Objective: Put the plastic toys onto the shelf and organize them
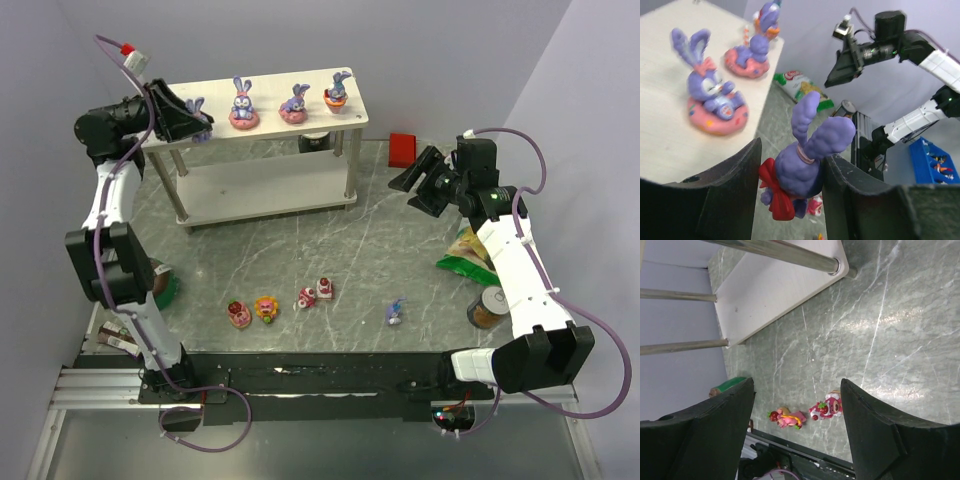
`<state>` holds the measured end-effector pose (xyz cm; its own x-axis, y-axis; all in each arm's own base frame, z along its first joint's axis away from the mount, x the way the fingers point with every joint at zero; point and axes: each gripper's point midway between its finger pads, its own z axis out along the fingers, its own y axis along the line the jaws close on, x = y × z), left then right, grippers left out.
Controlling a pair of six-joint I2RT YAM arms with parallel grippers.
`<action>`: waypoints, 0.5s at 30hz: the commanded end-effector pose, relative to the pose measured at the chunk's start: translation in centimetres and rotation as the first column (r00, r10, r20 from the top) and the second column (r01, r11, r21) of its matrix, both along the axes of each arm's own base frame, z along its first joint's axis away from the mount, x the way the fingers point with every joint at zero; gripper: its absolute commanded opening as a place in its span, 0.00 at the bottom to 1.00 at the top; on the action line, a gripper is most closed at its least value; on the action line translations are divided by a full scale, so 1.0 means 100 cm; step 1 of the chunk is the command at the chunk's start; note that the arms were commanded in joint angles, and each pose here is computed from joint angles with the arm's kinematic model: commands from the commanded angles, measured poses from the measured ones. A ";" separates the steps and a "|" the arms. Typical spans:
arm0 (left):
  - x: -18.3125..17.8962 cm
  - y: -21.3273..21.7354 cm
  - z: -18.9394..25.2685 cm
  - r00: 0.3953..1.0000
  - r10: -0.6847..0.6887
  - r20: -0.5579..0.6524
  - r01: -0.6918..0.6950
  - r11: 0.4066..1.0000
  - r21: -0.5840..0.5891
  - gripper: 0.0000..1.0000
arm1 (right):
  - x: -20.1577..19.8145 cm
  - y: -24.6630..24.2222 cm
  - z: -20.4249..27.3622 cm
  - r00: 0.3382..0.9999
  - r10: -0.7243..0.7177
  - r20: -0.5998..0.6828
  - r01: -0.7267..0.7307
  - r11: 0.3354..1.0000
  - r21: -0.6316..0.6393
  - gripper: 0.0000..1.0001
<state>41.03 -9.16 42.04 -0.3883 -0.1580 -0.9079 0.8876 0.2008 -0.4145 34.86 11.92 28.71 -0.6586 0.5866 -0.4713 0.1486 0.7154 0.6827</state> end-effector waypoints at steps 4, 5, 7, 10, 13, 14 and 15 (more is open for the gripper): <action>0.003 0.009 0.069 0.901 0.365 0.234 -0.390 0.918 0.068 0.22 | -0.005 0.001 0.012 0.998 0.012 0.057 -0.011 1.000 -0.008 0.76; 0.000 0.005 0.068 0.906 0.344 0.245 -0.372 0.925 0.077 0.22 | -0.005 0.001 0.010 0.999 0.016 0.051 -0.016 1.000 -0.007 0.76; -0.004 0.006 0.073 0.897 0.348 0.274 -0.380 0.922 0.072 0.24 | -0.004 0.003 0.010 0.998 0.026 0.053 -0.026 1.000 -0.008 0.76; 0.000 0.009 0.069 0.887 0.367 0.279 -0.405 0.910 0.090 0.26 | -0.003 0.004 0.010 0.998 0.035 0.057 -0.035 0.999 -0.005 0.76; 0.003 0.009 0.063 0.886 0.349 0.306 -0.396 0.912 0.104 0.27 | -0.003 0.005 0.012 0.997 0.043 0.062 -0.043 0.999 -0.008 0.76; 0.006 0.010 0.059 0.887 0.345 0.309 -0.393 0.913 0.111 0.27 | -0.003 0.005 0.011 0.997 0.045 0.059 -0.044 0.999 -0.011 0.76; 0.005 0.009 0.057 0.892 0.326 0.311 -0.377 0.919 0.118 0.27 | -0.003 0.004 0.010 0.997 0.049 0.058 -0.048 0.999 -0.016 0.76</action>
<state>39.60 -9.08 50.80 -0.0319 -0.1213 -0.9921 0.8360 0.5408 -0.0930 34.64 12.10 28.57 -0.6675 0.5720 -0.4767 0.1319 0.7210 0.6803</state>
